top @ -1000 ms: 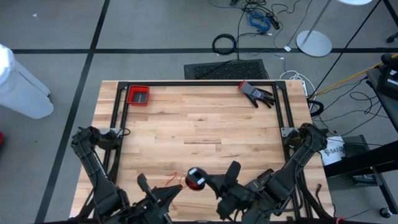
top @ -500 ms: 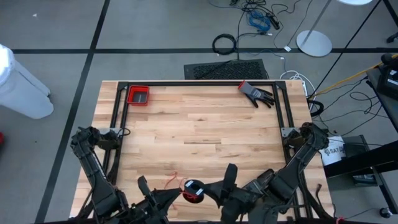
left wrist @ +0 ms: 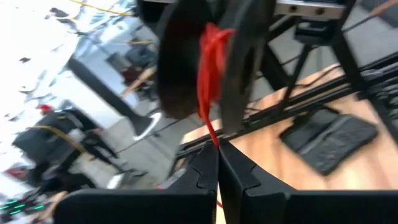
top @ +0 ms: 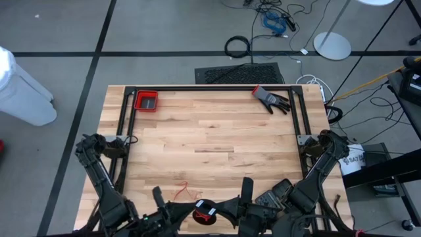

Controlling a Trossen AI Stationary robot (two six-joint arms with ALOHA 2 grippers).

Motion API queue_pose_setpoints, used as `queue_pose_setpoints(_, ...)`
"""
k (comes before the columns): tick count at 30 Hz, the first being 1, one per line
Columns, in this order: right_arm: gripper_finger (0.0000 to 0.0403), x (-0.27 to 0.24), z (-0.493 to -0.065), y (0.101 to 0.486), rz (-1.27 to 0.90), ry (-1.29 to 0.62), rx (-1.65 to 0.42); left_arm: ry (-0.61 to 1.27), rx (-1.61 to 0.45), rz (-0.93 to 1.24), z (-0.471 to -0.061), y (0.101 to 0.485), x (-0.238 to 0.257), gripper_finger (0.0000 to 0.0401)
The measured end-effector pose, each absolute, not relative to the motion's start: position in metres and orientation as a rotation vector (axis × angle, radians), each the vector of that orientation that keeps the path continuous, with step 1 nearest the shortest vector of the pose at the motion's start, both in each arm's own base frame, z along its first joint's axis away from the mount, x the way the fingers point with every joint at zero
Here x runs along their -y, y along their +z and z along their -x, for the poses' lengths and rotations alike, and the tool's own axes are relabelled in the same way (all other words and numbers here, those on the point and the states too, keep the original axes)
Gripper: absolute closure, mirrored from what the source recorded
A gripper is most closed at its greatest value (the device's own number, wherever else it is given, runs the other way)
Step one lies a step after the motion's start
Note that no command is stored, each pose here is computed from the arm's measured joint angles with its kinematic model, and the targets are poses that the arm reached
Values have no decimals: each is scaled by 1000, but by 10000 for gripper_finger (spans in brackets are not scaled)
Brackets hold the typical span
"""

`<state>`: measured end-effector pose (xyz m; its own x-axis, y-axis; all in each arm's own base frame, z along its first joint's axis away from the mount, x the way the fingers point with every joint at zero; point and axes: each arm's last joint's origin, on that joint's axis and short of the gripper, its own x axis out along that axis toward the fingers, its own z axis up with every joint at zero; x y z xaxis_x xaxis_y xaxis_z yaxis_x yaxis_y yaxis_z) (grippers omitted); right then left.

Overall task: Coil cords
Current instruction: Coil the red wire onto the spool

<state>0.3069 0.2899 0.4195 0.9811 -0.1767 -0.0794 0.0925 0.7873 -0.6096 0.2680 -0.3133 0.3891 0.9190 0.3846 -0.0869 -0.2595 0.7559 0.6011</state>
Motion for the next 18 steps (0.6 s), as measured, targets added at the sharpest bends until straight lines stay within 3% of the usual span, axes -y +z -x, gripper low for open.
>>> queue_pose_setpoints(8,403,-290,-307,422,601,-167,-115,347,-257,-583,-278,379,301,349)
queue_pose_setpoints(18,403,-295,-283,434,611,-358,-132,346,-281,-589,-277,375,298,306)
